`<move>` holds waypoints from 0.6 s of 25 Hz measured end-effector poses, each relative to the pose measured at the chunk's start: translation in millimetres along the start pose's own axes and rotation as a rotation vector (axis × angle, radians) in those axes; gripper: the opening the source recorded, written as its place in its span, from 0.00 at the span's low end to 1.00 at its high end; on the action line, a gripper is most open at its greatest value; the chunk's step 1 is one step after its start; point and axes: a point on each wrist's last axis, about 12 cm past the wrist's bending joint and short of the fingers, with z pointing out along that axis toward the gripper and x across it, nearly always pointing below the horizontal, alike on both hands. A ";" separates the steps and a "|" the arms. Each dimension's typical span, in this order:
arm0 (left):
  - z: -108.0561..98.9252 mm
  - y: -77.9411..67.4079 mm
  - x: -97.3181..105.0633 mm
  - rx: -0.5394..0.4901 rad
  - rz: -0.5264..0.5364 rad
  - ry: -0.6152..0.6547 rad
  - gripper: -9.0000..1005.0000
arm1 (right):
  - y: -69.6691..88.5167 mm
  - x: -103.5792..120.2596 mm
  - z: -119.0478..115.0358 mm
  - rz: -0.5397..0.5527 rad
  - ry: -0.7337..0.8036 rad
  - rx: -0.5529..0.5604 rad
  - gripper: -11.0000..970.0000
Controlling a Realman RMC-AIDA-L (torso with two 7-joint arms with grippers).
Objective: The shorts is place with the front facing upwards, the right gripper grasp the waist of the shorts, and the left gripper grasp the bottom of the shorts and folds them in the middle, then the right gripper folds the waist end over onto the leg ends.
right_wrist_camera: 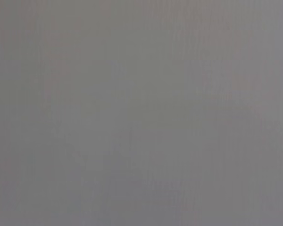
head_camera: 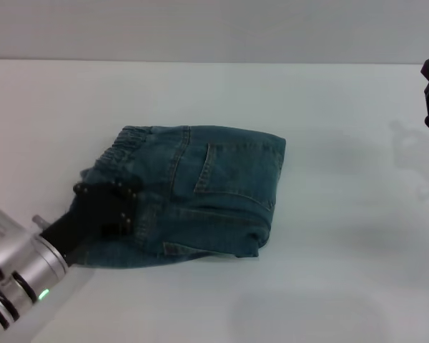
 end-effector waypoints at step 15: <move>-7.4 38.8 -64.1 -0.283 -0.047 -0.531 0.01 | -1.6 6.7 -16.5 -0.017 0.018 0.045 0.01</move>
